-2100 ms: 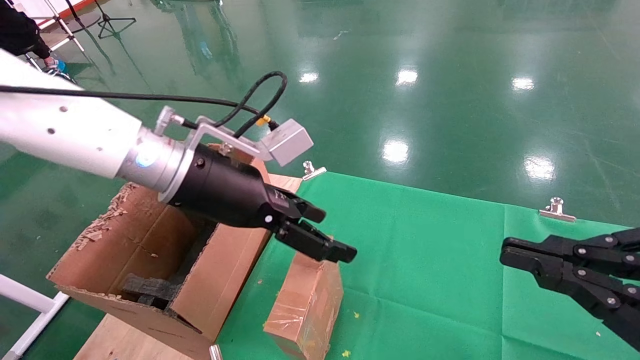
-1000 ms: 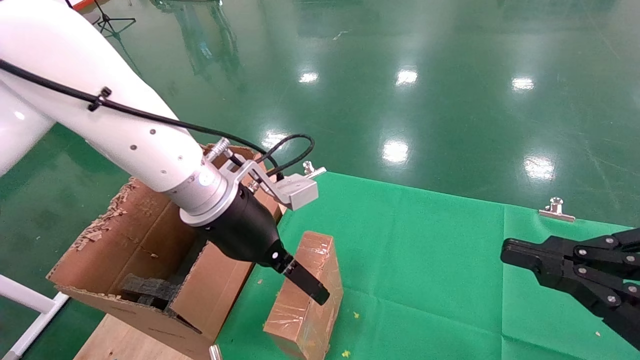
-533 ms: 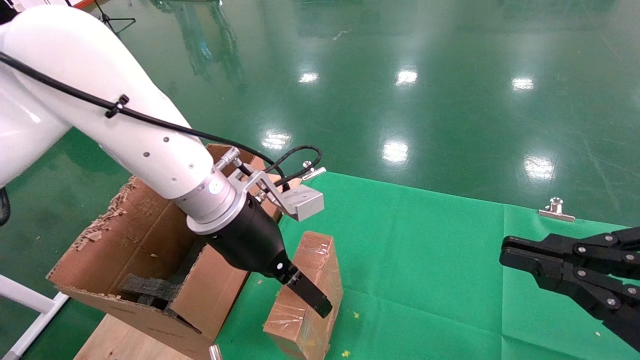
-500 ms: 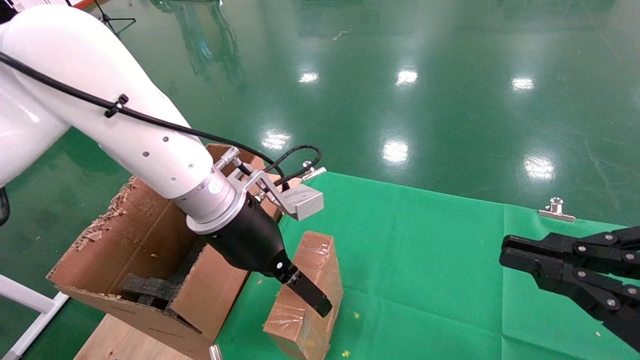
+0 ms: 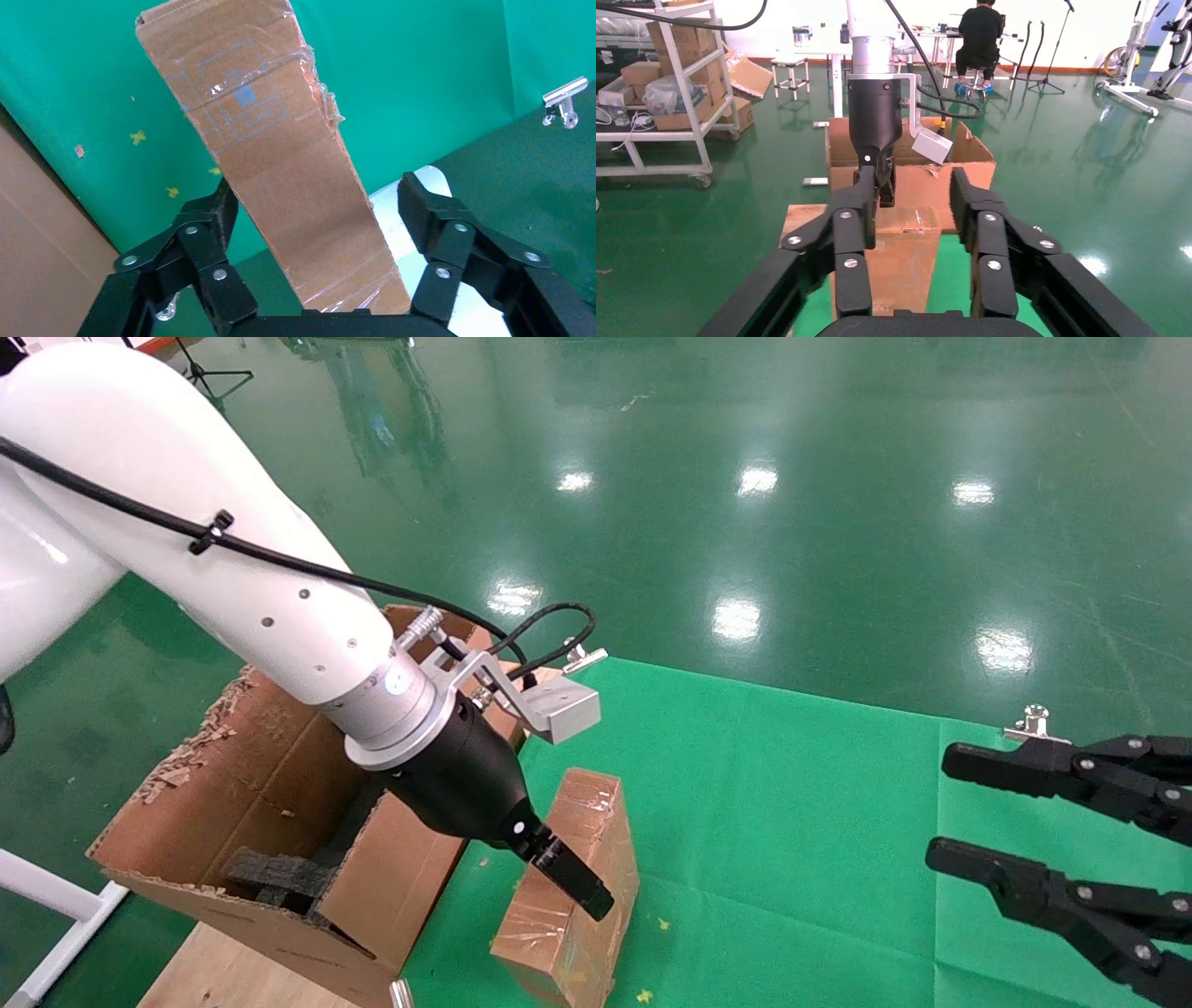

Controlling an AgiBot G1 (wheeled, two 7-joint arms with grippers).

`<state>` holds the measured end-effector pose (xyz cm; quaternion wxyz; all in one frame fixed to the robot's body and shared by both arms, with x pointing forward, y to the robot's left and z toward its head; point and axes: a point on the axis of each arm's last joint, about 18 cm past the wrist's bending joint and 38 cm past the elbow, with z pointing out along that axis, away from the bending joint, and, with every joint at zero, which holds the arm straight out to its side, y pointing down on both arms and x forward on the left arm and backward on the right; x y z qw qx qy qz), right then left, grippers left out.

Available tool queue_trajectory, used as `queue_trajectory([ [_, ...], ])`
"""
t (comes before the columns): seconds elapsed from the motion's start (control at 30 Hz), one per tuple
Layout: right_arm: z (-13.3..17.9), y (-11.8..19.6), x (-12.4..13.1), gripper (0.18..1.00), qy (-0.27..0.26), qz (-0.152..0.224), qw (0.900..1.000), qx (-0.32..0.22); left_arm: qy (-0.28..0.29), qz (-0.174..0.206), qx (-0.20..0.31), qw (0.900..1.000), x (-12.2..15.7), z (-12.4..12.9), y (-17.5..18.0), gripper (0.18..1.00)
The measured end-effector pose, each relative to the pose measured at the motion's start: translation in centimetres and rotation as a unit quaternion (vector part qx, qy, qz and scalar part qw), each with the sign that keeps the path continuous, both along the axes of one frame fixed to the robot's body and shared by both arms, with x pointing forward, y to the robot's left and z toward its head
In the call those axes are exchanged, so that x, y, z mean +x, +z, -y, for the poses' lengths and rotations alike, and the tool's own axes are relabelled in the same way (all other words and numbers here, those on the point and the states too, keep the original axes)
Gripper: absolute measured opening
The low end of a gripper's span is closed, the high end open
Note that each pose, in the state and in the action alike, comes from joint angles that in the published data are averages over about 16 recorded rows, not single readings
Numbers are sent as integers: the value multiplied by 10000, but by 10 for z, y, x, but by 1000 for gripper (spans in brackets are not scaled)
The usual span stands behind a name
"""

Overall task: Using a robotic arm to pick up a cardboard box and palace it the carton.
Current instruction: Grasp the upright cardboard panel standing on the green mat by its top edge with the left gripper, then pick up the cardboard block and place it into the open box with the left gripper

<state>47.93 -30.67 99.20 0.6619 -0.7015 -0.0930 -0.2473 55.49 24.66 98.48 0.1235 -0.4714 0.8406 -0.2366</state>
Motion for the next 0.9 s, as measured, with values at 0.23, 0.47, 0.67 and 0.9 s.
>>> queue_trajectory([
  [0.23, 0, 0, 0, 539, 0, 0, 10000, 0, 4, 8, -1, 10000, 0, 0, 0, 767],
  [0.47, 0, 0, 0, 702, 0, 0, 10000, 0, 6, 12, 1, 10000, 0, -1, 0, 598],
  [0.67, 0, 0, 0, 824, 0, 0, 10000, 0, 4, 26, -2, 10000, 0, -1, 1, 463],
  [0.9, 0, 0, 0, 925, 0, 0, 10000, 0, -9, 257, -78, 9996, -1, -6, 18, 348],
])
